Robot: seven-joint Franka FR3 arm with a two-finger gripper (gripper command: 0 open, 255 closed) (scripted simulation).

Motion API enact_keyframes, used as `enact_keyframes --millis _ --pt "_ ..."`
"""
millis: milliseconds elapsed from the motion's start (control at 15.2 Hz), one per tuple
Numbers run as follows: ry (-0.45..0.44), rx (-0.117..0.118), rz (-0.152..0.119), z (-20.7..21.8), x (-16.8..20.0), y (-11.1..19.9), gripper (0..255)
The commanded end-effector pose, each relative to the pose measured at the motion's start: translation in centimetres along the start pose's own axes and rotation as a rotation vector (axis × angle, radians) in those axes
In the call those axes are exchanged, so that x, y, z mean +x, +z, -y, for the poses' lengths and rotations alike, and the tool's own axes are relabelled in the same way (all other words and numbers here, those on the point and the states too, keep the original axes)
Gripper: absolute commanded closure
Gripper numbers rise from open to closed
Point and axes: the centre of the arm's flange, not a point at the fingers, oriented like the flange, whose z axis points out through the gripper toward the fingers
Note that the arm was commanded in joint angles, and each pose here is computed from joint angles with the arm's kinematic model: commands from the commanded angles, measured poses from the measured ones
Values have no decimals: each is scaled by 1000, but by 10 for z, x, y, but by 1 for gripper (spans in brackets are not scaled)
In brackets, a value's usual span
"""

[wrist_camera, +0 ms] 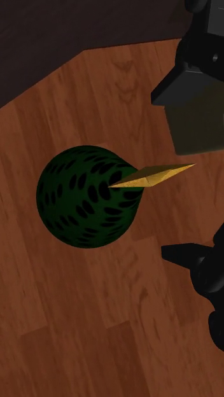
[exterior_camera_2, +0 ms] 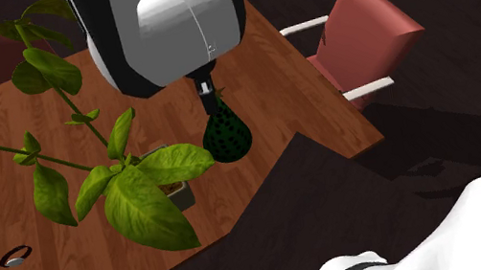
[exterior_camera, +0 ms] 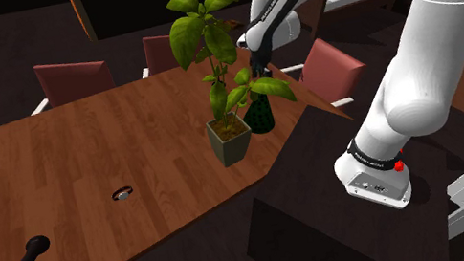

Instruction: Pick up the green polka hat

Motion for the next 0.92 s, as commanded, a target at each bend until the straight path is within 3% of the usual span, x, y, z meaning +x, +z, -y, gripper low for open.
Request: enact_keyframes --millis 0,594,858 --pt "0 0 0 0 0 2 255" --pt "0 0 0 0 0 2 255" --pt "0 0 0 -1 -1 -19 255"
